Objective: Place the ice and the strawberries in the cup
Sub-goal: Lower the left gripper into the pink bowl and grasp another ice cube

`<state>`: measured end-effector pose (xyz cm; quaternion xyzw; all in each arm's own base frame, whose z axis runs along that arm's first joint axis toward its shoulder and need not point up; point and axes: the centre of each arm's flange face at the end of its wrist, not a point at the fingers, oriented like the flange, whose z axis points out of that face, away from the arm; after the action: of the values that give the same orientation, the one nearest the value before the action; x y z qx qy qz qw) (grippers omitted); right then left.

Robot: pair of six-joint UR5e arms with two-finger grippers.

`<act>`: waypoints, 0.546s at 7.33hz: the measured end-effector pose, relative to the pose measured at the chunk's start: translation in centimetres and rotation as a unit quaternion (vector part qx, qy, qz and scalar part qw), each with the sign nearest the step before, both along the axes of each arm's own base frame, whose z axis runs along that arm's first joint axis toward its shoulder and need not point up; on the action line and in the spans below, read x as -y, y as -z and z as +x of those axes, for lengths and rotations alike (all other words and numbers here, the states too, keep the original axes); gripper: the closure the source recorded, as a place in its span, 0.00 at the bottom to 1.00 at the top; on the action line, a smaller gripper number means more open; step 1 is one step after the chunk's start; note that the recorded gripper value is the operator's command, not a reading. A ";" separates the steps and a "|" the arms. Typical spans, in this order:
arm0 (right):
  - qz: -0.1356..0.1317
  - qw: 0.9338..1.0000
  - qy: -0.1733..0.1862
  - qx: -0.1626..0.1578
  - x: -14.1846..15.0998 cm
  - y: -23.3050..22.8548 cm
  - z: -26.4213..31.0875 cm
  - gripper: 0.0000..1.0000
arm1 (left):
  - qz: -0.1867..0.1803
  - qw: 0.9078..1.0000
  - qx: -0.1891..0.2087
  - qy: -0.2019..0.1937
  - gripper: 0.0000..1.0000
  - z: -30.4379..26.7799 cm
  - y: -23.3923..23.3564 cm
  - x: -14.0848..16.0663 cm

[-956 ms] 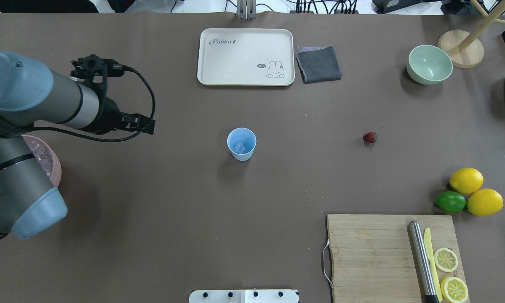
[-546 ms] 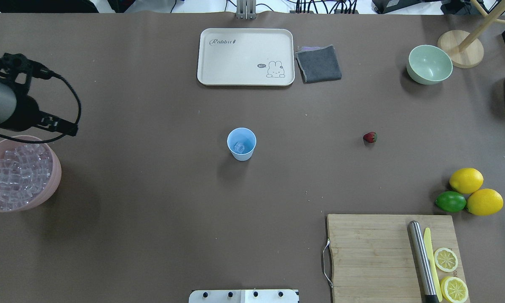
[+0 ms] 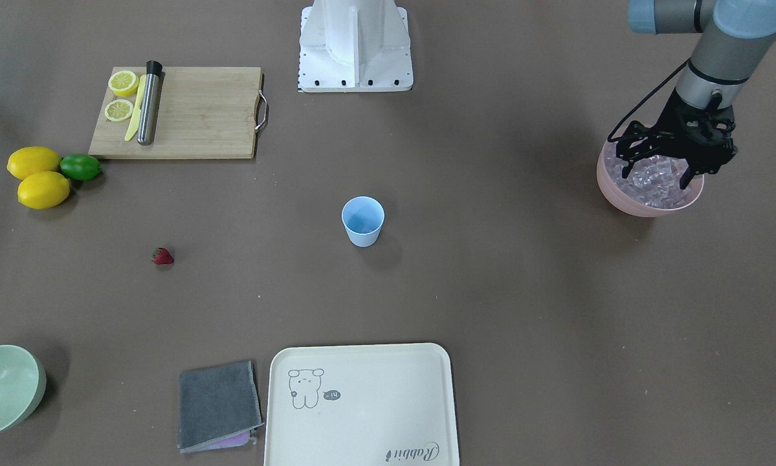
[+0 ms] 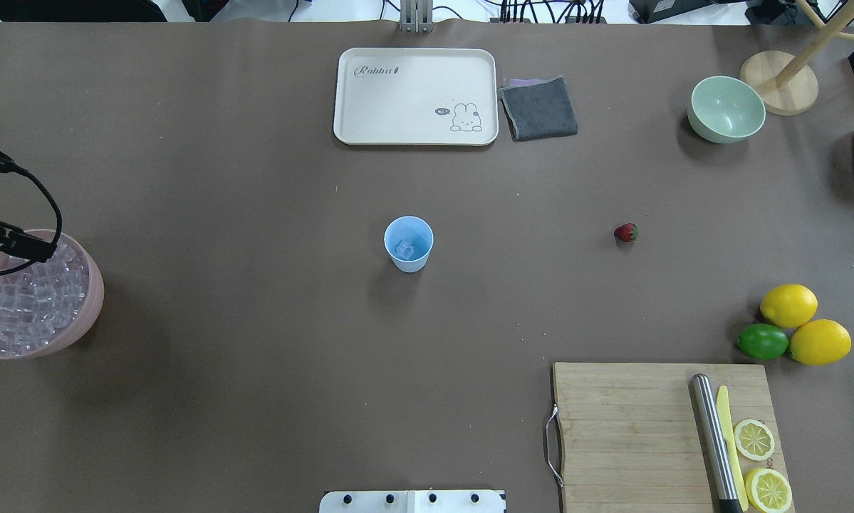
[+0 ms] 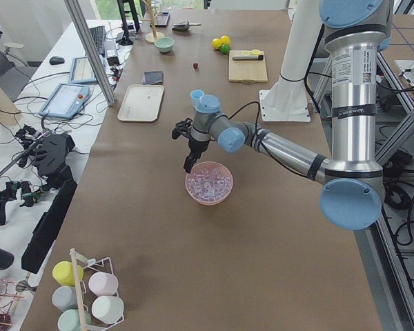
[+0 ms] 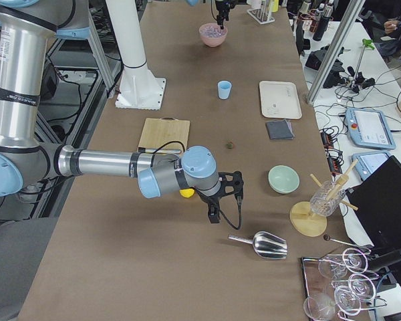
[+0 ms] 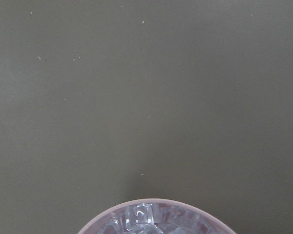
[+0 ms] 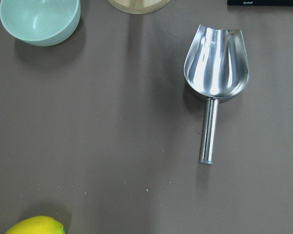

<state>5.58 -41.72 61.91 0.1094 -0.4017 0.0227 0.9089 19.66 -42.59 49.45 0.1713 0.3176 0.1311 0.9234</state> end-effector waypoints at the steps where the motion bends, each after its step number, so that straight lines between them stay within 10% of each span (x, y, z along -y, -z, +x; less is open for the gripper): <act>1: 0.000 1.000 0.000 0.000 0.0 0.0 0.0 0.00 | -0.002 1.000 0.000 -0.002 0.02 0.4 -2.5 -0.4; 4: 0.000 1.000 0.000 0.000 0.0 0.0 0.0 0.00 | -0.012 1.000 0.001 -0.001 0.02 2.4 -4.9 -1.5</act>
<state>5.58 -41.72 61.91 0.1093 -0.4017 0.0231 0.9089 22.03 -41.06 54.36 0.1596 0.3189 0.1280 0.9255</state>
